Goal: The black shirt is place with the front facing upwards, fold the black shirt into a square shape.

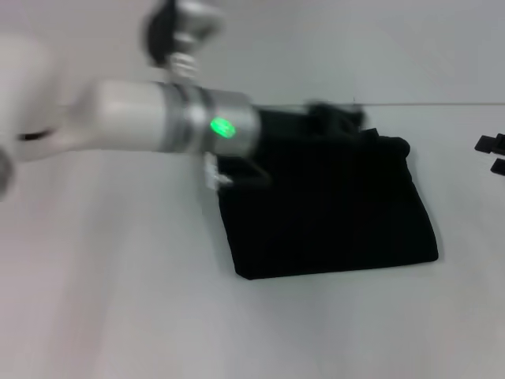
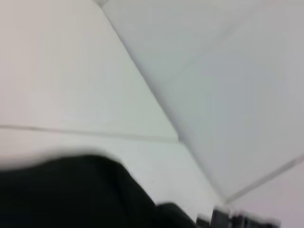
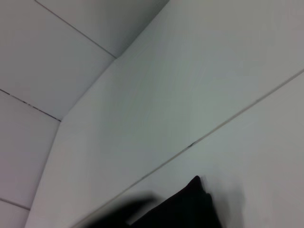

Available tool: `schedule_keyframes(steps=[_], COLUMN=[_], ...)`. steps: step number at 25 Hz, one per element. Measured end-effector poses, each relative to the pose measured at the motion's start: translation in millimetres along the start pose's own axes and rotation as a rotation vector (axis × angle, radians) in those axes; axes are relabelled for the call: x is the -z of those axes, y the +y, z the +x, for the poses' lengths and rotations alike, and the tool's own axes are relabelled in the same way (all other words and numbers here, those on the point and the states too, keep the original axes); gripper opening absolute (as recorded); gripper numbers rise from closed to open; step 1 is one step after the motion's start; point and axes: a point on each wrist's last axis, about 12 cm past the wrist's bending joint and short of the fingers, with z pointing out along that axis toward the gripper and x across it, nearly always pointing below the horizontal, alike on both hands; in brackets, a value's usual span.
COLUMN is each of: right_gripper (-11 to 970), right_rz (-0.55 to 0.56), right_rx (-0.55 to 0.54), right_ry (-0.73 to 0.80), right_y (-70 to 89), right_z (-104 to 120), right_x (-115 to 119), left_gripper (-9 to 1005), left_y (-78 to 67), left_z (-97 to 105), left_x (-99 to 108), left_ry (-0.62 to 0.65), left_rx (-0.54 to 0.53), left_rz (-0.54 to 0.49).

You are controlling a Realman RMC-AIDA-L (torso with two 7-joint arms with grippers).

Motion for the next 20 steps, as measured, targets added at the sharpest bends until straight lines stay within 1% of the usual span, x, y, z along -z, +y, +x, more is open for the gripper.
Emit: schedule_keyframes(steps=[2, 3, 5, 7, 8, 10, 11, 12, 13, 14, 15, 16, 19, 20], right_gripper=[703, 703, 704, 704, 704, 704, 704, 704, 704, 704, 704, 704, 704, 704], right_rz=[-0.002, -0.002, 0.0, 0.0, -0.002, -0.004, -0.002, -0.001, 0.002, 0.006, 0.009, 0.009, 0.043, 0.056], right_rx=[-0.003, -0.003, -0.002, 0.0, 0.002, 0.011, 0.018, 0.027, 0.036, 0.056, 0.069, 0.069, 0.117, 0.128], right_ry=[0.004, 0.004, 0.003, 0.003, 0.005, 0.018, 0.027, 0.04, 0.052, 0.085, 0.108, 0.108, 0.206, 0.235], right_y=[0.2, 0.2, -0.1, 0.0, 0.4, 2.2, 3.3, 4.6, 5.8, 9.4, 12.6, 12.6, 24.0, 27.5], right_z=[1.3, 1.5, 0.7, -0.3, -1.0, -1.8, -2.3, -2.7, -4.0, -7.1, -10.1, -10.1, -21.5, -23.9], right_x=[-1.2, -1.4, -1.0, -0.5, -0.4, -1.4, -2.2, -3.3, -3.9, -5.0, -6.0, -6.0, -9.6, -11.5], left_gripper=[15, 16, 17, 18, 19, 101, 142, 183, 224, 255, 287, 318, 413, 522], left_y=[-15.7, -21.8, -33.7, -40.1, -41.8, -39.5, -36.4, -36.4, -31.3, -16.3, -0.8, 10.1, 47.4, 55.0], left_z=[12.7, 18.4, 28.4, 30.9, 29.7, 23.4, 17.2, 17.2, 11.6, 4.2, 3.1, 4.4, 13.9, 17.3], left_x=[-27.9, -36.1, -45.5, -43.8, -39.9, -22.3, -7.1, -7.1, 9.0, 40.8, 63.5, 77.9, 119.0, 127.0], left_ry=[0.132, 0.195, 0.315, 0.362, 0.364, 0.331, 0.286, 0.286, 0.23, 0.109, 0.02, -0.033, -0.175, -0.202], left_rx=[-0.11, -0.161, -0.263, -0.301, -0.304, -0.268, -0.23, -0.23, -0.188, -0.096, -0.013, 0.048, 0.254, 0.297], left_rz=[-0.02, -0.023, -0.011, 0.014, 0.03, 0.075, 0.111, 0.111, 0.143, 0.183, 0.194, 0.197, 0.17, 0.162])
